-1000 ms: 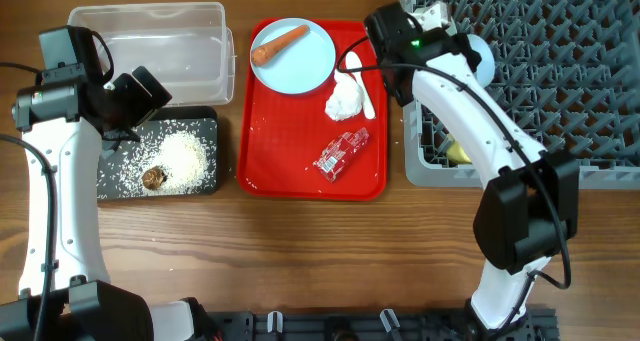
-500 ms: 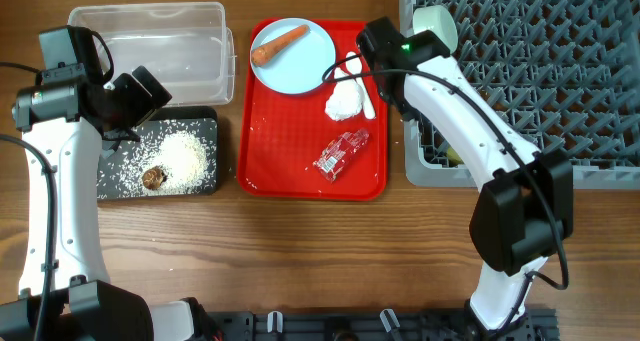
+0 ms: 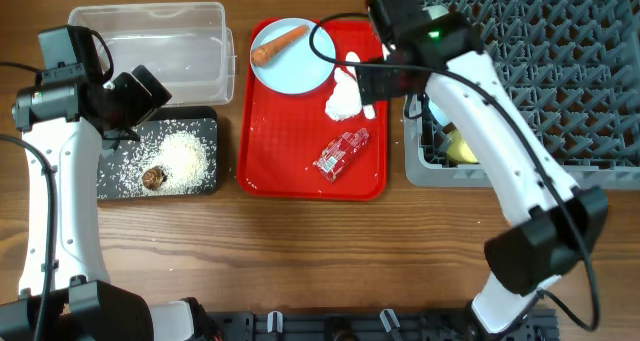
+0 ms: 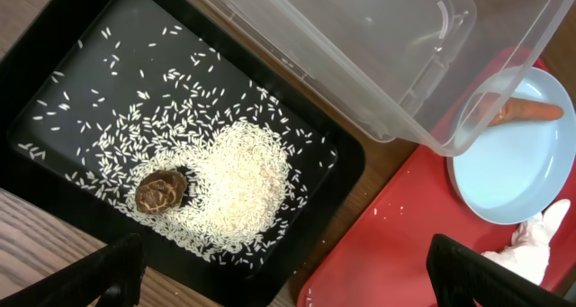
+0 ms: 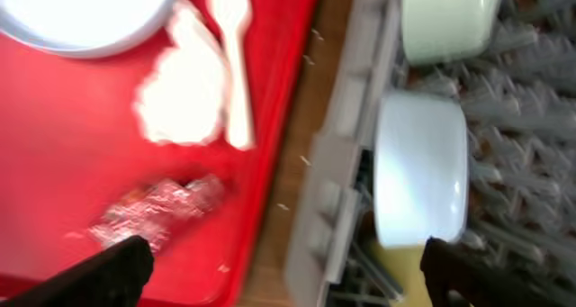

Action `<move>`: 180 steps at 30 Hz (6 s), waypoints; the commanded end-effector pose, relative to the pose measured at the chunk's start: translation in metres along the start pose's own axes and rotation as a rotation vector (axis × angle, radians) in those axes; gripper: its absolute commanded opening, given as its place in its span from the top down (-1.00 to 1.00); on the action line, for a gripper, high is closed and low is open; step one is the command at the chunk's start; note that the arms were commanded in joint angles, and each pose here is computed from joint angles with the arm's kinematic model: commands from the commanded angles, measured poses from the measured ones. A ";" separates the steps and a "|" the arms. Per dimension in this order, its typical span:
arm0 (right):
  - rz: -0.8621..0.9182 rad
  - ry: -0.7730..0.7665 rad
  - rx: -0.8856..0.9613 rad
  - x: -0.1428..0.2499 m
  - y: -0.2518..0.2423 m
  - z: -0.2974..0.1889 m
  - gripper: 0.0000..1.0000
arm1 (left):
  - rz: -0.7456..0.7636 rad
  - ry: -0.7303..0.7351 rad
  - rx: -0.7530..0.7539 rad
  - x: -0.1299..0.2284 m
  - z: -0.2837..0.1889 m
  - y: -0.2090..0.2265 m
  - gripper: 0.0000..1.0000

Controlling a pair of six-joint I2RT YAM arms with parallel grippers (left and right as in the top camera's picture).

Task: Sort waste into correct bins and load items into the dishwasher rack
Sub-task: 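Grasp the white tissue on the red tray with the left gripper, then drop the tissue into the clear plastic bin with the left gripper, then reach the left gripper to the red wrapper and grasp it, then drop the red wrapper into the clear plastic bin with the left gripper, then grasp the carrot on the blue plate with the left gripper, then place the carrot onto the black rice tray with the left gripper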

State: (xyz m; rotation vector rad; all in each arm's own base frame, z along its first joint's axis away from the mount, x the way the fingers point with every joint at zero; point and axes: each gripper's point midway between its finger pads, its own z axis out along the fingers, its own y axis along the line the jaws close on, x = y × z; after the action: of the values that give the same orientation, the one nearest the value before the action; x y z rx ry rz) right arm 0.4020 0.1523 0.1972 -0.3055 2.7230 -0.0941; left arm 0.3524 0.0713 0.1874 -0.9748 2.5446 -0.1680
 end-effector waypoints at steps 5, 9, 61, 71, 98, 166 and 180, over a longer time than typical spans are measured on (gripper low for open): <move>-0.039 -0.107 -0.235 -0.024 0.040 -0.020 -1.00 | 0.094 0.055 0.124 0.013 0.000 -0.030 -1.00; -0.038 -0.149 -0.297 -0.035 0.051 -0.024 -0.99 | 0.354 0.055 0.184 0.041 -0.001 -0.076 -1.00; 0.335 -0.081 -0.264 0.002 -0.109 -0.053 -0.92 | 0.799 -0.367 0.154 -0.011 0.028 -0.242 0.92; 0.312 -0.066 -0.252 0.007 -0.110 -0.052 -0.91 | 0.455 -0.272 0.028 -0.100 0.125 -0.135 -0.99; 0.287 -0.047 -0.253 0.012 -0.109 -0.052 -0.91 | 1.471 0.389 0.028 0.299 0.155 -0.194 -0.77; 0.281 -0.035 -0.254 0.015 -0.108 -0.052 -0.92 | 1.106 0.163 0.085 0.094 0.255 -0.228 0.51; 0.282 -0.040 -0.255 0.014 -0.108 -0.052 -0.92 | 0.918 0.005 0.138 0.059 0.014 -0.232 0.81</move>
State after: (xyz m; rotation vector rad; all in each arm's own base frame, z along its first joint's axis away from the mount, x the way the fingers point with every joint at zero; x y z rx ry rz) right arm 0.3909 0.0432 0.2477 0.0331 2.7209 0.3344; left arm 0.4844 -0.1573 0.1191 0.3902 2.7865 -0.0603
